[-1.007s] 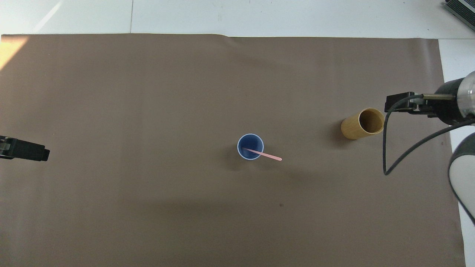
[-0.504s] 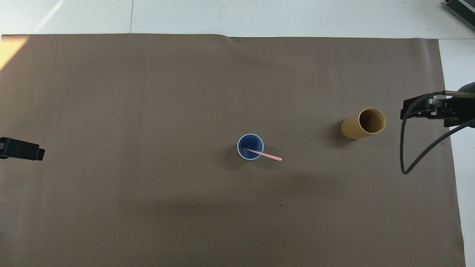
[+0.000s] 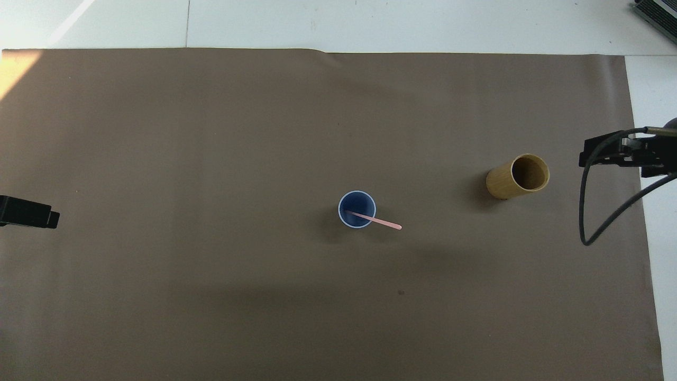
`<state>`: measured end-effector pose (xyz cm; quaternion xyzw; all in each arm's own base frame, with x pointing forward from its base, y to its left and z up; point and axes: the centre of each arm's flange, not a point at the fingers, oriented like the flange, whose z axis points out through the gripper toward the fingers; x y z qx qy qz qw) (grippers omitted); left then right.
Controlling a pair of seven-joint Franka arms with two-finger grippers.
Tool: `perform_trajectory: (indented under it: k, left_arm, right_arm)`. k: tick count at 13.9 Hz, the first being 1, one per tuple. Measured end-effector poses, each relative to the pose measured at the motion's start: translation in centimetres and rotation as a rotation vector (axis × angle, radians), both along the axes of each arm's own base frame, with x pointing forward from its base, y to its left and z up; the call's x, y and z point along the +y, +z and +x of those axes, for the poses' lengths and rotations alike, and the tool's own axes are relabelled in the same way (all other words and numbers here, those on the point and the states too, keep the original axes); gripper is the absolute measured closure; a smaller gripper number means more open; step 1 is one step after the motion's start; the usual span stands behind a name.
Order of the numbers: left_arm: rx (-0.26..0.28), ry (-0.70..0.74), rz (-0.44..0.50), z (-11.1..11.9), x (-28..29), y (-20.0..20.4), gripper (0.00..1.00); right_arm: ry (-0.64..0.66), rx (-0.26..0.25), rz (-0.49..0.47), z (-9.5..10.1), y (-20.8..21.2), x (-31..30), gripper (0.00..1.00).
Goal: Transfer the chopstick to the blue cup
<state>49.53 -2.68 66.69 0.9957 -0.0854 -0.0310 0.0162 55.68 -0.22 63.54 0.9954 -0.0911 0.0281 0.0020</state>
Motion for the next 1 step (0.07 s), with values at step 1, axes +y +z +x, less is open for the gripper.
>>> perform_trajectory:
  k: [1]
  left_arm:
    - [0.0,0.0,0.0,0.0,0.0,0.0,0.0]
  right_arm:
    - [0.001,0.0,0.0,0.0,-0.02,0.0,0.0]
